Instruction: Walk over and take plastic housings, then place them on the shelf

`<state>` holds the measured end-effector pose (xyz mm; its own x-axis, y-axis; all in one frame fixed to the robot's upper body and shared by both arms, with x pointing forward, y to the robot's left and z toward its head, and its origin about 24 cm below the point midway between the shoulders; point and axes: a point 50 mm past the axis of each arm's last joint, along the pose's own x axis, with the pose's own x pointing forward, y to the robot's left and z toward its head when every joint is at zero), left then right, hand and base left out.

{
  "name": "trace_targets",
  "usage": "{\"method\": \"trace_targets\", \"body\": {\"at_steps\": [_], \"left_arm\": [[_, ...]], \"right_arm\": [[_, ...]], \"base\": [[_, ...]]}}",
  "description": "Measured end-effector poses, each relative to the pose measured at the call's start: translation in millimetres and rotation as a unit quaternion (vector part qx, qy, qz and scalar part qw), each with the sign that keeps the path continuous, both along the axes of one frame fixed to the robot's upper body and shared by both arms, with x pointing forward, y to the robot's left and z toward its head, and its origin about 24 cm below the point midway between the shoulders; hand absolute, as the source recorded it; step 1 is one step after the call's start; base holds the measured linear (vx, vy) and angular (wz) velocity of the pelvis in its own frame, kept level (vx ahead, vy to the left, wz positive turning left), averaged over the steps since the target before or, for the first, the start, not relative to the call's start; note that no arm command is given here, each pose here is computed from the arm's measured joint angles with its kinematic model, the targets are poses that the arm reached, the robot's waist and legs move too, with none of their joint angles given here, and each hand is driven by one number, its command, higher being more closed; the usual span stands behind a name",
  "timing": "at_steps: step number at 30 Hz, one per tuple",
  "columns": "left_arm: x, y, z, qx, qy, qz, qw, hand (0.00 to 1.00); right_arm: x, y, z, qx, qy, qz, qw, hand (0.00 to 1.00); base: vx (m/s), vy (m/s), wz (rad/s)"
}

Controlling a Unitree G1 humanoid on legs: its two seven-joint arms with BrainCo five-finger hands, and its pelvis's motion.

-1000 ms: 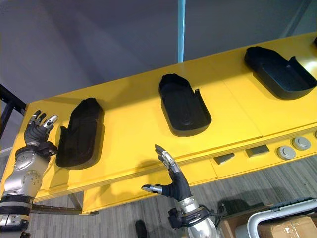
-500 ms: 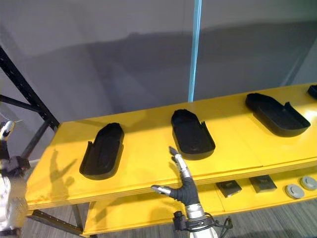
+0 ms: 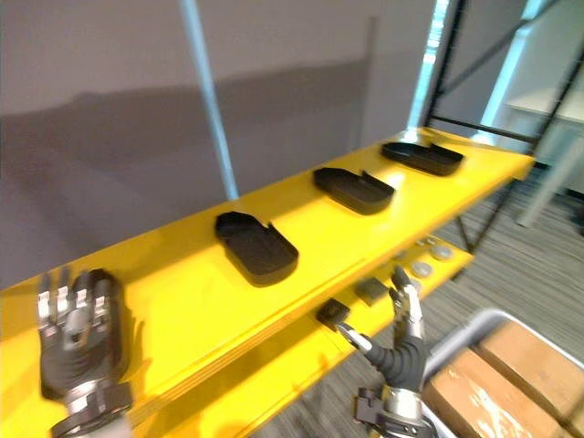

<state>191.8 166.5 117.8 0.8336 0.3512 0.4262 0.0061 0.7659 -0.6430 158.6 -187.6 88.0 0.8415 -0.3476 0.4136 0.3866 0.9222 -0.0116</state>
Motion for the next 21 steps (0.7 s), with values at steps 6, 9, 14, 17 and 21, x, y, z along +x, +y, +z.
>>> {"method": "trace_targets", "body": {"at_steps": [6, 9, 14, 17, 21], "left_arm": [[25, -12, 9, 0.012, -0.012, 0.014, 1.0, 0.0], [32, -19, 23, 0.016, -0.058, 0.008, 0.998, 0.0], [30, -29, 22, 0.023, -0.063, -0.01, 0.998, 0.0], [39, -39, 15, 0.059, -0.041, -0.058, 0.996, 0.0], [54, -73, -60, 0.136, 0.161, -0.177, 0.961, 0.0]], "right_arm": [[-1, -15, -11, 0.006, 0.018, -0.06, 0.998, 0.0], [3, -14, -11, 0.012, 0.012, -0.075, 0.997, 0.0], [12, -7, -30, 0.01, 0.051, -0.056, 0.997, 0.0], [22, -1, -38, 0.016, 0.066, -0.035, 0.997, 0.0], [11, -23, -96, 0.065, 0.224, -0.069, 0.97, 0.0]], "base": [[-0.03, 0.24, -1.69], [-0.08, 0.019, -1.46], [-0.03, -0.05, -0.95], [-0.06, -0.023, -1.05], [0.01, -0.089, 0.05]]}}
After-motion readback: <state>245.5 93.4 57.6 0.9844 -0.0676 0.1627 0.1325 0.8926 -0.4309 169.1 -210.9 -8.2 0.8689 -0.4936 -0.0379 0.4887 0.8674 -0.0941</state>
